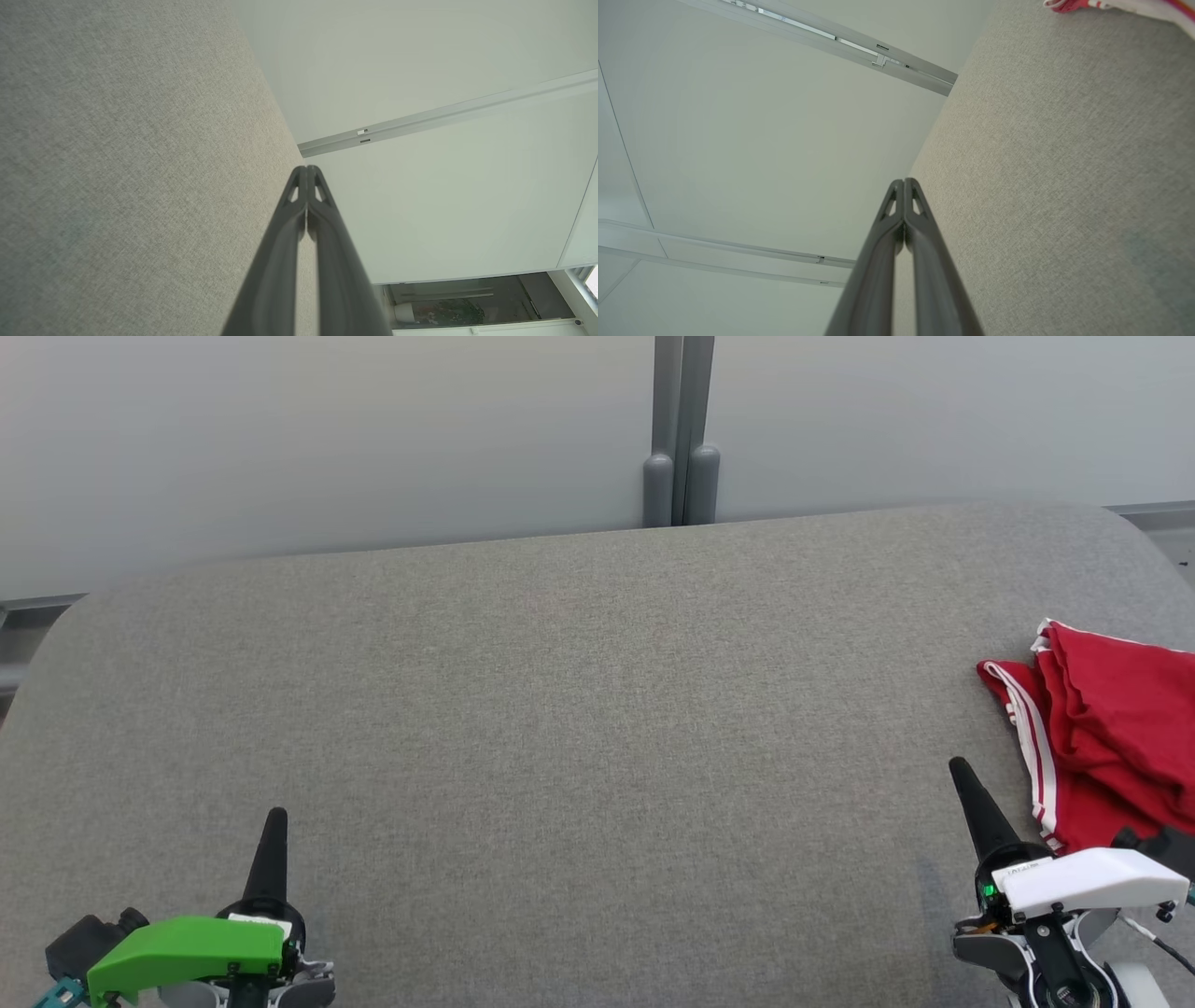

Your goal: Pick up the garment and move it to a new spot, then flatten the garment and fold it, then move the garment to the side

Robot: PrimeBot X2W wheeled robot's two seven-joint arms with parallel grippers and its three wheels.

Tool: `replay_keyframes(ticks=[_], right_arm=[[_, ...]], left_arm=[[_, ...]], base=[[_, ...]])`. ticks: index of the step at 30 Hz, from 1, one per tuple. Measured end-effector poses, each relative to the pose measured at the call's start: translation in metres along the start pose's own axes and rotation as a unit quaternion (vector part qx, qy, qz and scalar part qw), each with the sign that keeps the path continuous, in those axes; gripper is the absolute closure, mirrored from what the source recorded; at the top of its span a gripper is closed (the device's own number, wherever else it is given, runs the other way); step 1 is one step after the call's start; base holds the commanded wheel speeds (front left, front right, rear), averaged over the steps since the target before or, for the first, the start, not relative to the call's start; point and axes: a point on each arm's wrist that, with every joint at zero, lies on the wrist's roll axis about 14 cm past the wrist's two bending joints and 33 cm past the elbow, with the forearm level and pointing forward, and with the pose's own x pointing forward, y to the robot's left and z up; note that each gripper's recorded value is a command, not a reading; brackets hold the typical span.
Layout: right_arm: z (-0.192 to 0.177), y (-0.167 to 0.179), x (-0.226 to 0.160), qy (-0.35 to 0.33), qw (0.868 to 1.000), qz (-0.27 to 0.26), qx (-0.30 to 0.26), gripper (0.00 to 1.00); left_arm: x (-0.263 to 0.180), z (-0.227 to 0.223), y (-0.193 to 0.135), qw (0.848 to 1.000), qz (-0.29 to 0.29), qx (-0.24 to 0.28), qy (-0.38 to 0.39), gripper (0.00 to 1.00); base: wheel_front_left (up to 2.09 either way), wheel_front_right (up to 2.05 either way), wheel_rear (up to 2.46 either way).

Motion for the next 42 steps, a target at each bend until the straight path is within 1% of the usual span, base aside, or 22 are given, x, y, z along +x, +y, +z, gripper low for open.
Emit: replay_keyframes(ticks=[22,42], right_arm=[[0.004,-0.001,0.006,-0.007,0.996,0.001,0.091,1.00],[0.007,-0.003,0.011,-0.011,0.986,0.003,0.165,1.00]], left_arm=[[0.002,0.011,-0.006,0.997,-0.023,-0.076,-0.014,1.00],[0.003,0.021,-0.011,0.989,-0.047,-0.136,-0.027,1.00]], base=[[0.00,0.00,0.00],[0.00,0.00,0.00]])
